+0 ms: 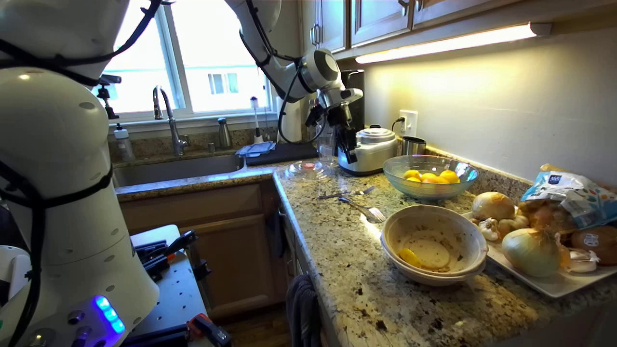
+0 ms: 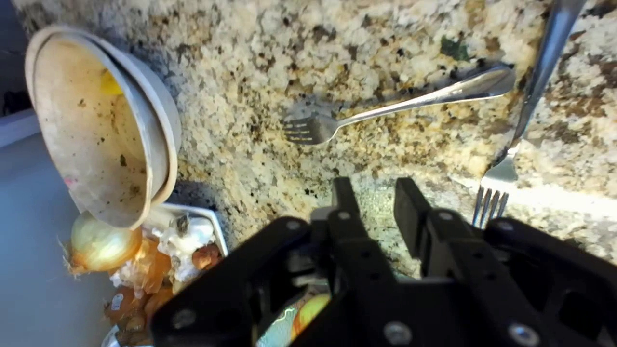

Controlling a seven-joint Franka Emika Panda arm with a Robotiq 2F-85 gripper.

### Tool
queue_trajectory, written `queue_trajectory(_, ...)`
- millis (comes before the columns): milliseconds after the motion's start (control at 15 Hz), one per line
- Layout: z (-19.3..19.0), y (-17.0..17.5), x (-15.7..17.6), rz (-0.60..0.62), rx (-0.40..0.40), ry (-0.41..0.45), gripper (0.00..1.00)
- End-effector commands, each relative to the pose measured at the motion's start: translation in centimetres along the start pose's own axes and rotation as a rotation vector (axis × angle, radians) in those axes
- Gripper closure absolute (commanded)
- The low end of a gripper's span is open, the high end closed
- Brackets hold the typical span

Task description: Stack the white bowls together, then put the two forks on top of the bowls

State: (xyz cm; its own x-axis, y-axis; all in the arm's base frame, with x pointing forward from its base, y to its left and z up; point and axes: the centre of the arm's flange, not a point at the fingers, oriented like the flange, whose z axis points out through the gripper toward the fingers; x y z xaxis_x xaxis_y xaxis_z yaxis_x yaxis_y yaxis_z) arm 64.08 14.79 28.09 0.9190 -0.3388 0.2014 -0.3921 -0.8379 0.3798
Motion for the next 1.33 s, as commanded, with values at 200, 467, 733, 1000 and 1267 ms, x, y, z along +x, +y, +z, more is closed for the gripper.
queue_trajectory(200,3.2,0.2,-1.2,0.316,0.062,-0.137,0.22)
queue_trajectory(467,6.1,1.2,-1.0,0.497,0.082,-0.22,0.01)
queue_trajectory(733,8.7,2.3,-1.1,0.677,0.127,-0.284,0.0)
queue_trajectory(1000,9.5,1.7,-0.1,0.701,0.133,-0.299,0.0)
queue_trajectory(1267,9.7,1.6,-0.4,0.727,0.139,-0.307,0.0)
